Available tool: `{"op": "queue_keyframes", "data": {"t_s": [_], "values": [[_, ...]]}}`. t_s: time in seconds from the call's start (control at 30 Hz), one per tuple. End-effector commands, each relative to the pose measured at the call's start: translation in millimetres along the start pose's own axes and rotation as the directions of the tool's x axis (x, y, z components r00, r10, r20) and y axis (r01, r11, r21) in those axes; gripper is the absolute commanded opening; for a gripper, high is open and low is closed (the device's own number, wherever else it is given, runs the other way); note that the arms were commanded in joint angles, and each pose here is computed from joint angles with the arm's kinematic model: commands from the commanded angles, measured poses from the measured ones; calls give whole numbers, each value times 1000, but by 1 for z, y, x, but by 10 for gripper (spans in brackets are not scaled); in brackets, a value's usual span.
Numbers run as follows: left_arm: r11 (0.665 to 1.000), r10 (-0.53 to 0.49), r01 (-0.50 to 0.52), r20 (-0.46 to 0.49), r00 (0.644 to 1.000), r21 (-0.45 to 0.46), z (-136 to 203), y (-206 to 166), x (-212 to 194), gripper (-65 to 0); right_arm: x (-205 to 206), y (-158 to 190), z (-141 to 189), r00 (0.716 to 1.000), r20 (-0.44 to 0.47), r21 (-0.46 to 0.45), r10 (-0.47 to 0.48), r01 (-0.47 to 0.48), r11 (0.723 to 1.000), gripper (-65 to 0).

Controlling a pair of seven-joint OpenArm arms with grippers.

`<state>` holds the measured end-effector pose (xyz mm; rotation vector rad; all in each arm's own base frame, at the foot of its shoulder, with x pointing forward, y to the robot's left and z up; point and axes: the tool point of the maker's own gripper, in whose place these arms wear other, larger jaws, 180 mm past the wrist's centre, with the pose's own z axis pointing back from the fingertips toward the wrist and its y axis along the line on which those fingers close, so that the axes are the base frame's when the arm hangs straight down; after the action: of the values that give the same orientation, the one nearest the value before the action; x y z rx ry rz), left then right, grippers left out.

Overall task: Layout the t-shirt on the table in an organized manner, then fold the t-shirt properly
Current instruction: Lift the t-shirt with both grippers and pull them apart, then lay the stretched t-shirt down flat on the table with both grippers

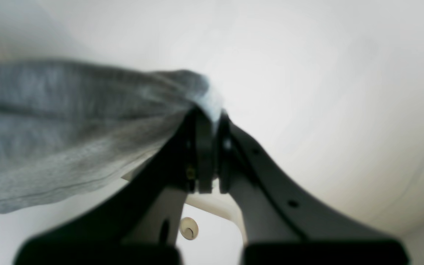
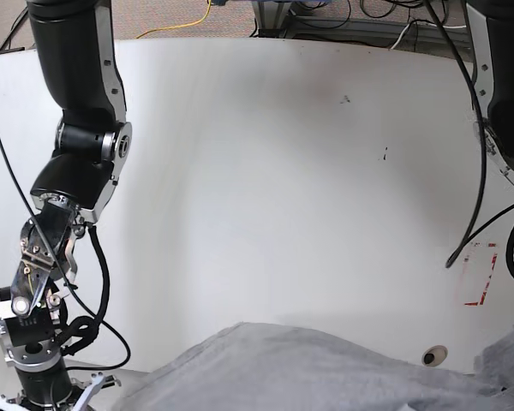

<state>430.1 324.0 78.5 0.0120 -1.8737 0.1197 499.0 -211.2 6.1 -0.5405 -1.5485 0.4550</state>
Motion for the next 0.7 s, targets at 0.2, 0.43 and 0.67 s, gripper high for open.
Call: {"op": "queue_keyframes", "data": {"t_s": [0.2,0.43,0.67], "values": [[998,46,-50,-101,994,-42,24,12,-52,-650,-62,31,33,996,-81,20,-40,42,999,-648],[992,119,-126,-270,956,-9,63,30,-126,-650,-121,81,82,978,-193,76,-77,93,993,-648],[984,169,-176,-452,876,26,117,37,-198,-650,-175,130,136,946,-287,123,-151,193,973,-648]]}}
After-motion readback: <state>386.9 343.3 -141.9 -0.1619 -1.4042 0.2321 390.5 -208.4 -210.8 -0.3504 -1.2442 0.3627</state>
